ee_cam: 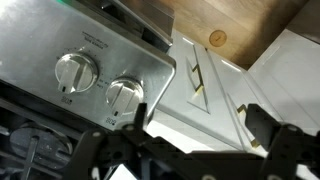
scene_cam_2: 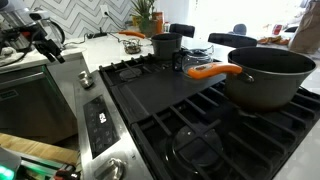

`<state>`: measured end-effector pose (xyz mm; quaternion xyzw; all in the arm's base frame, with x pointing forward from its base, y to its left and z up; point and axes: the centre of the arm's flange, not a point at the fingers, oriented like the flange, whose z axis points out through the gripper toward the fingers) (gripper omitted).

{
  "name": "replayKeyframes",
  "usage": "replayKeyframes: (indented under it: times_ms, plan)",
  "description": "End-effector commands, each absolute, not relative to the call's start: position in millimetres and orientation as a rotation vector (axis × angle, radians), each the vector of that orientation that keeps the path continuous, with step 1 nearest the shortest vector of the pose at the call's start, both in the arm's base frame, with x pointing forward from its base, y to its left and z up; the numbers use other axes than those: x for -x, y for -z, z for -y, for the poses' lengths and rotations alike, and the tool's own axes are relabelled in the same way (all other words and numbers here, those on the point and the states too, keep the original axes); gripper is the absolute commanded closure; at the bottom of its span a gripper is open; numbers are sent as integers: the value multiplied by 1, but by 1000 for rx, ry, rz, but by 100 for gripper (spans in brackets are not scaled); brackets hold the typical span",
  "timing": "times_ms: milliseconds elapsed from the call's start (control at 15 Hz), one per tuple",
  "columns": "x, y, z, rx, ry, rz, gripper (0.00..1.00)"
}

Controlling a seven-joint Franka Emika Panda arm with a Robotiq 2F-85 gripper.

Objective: Move the handle of the left gray pot to the right

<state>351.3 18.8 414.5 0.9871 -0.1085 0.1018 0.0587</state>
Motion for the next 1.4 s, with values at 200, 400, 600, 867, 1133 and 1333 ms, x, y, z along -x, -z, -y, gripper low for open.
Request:
replayKeyframes:
  times_ms: [200, 400, 600, 867, 1133, 1333]
  plan:
    - [-393, -447, 7, -2864, -489, 772, 0]
    - [-419, -472, 20, -2778, -534, 1005, 0]
    - [-449, -489, 29, -2691, -565, 1173, 18]
    - [-491, -501, 42, -2535, -683, 1387, 49]
    - [-524, -504, 52, -2344, -783, 1539, 80]
    - [-545, -501, 57, -2208, -905, 1634, 99]
